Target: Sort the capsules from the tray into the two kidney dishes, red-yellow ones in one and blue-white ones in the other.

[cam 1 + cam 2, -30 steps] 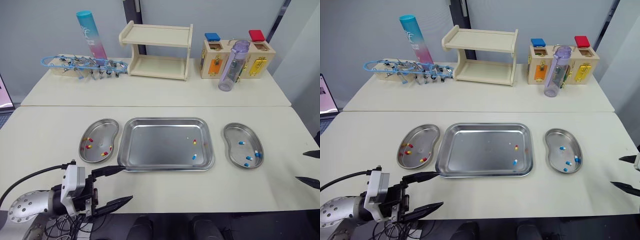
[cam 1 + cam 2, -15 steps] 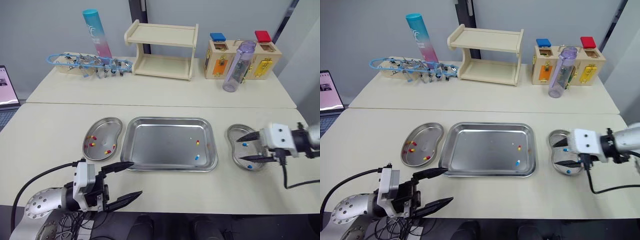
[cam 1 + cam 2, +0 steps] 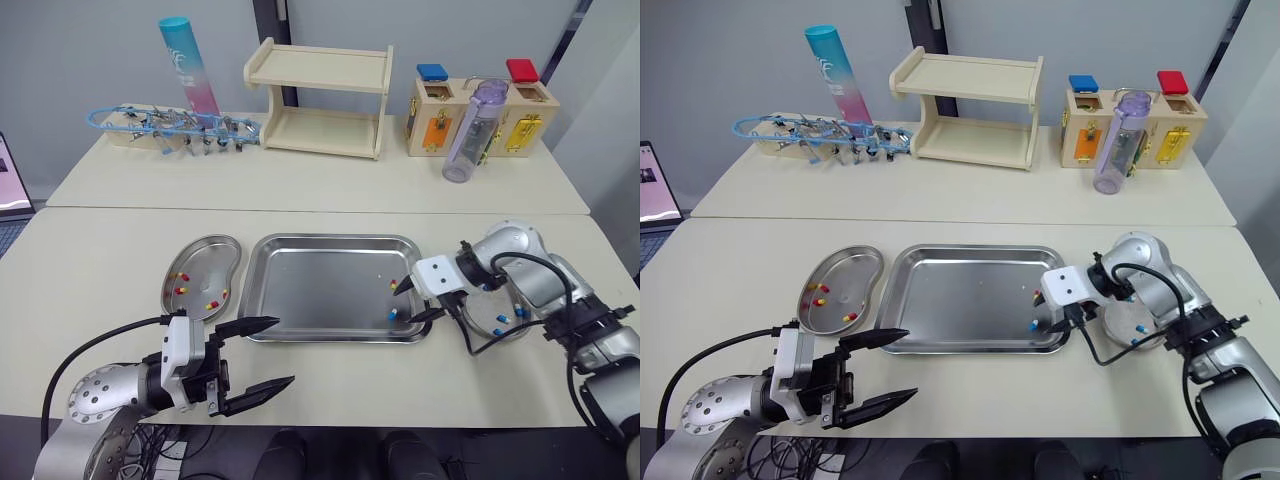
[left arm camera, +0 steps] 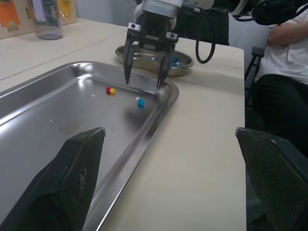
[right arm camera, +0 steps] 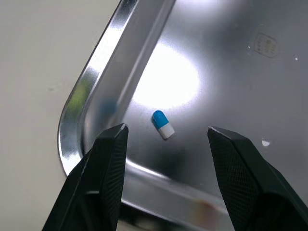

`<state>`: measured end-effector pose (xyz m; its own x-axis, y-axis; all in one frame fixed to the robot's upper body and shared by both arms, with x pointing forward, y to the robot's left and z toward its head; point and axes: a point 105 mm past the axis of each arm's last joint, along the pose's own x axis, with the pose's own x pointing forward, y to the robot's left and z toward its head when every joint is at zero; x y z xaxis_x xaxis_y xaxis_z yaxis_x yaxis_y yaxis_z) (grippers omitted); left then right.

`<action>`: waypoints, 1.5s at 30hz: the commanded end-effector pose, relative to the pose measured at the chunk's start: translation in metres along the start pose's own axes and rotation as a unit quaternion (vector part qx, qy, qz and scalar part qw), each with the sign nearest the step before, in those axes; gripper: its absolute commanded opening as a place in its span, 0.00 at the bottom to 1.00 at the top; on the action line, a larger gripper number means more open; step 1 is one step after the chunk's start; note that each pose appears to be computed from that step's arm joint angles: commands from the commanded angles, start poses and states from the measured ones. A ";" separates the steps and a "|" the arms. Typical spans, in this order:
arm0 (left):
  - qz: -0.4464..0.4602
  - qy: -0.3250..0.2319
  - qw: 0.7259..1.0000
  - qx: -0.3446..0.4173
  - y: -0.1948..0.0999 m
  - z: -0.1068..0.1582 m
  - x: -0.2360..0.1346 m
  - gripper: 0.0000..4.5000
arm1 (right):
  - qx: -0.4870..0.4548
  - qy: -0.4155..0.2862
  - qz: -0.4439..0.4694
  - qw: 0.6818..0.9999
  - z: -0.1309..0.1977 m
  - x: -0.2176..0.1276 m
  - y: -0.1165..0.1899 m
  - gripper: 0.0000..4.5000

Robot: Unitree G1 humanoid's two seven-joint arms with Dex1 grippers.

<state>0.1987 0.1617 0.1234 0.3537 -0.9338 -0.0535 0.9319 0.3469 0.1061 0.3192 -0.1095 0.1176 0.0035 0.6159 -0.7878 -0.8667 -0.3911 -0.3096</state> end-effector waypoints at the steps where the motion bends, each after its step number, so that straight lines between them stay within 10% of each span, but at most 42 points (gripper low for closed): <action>1: 0.000 -0.005 1.000 0.015 -0.002 0.004 0.002 1.00 | -0.023 0.001 0.018 1.000 0.004 0.003 -0.004 0.63; 10: 0.009 -0.001 1.000 0.019 -0.001 0.003 0.001 1.00 | -0.028 0.010 0.048 0.998 0.001 0.016 -0.003 0.63; 21: 0.016 -0.004 1.000 0.013 0.000 0.003 0.006 1.00 | -0.026 0.020 0.053 0.998 -0.002 0.018 -0.011 0.01; 34: -0.049 -0.037 0.998 0.027 -0.006 0.017 0.017 1.00 | 0.023 -0.062 -0.093 0.993 0.041 -0.040 -0.004 0.01; 45: -0.116 -0.105 0.987 0.029 -0.006 0.040 0.043 1.00 | 0.250 0.028 -0.283 0.926 -0.007 -0.100 0.061 0.01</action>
<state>0.2084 0.1208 0.1544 0.1343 -0.9859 0.0997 0.9756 0.1492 0.1612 0.2696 -0.1929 0.1603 0.4713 0.6130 -0.6341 -0.8818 0.3140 -0.3518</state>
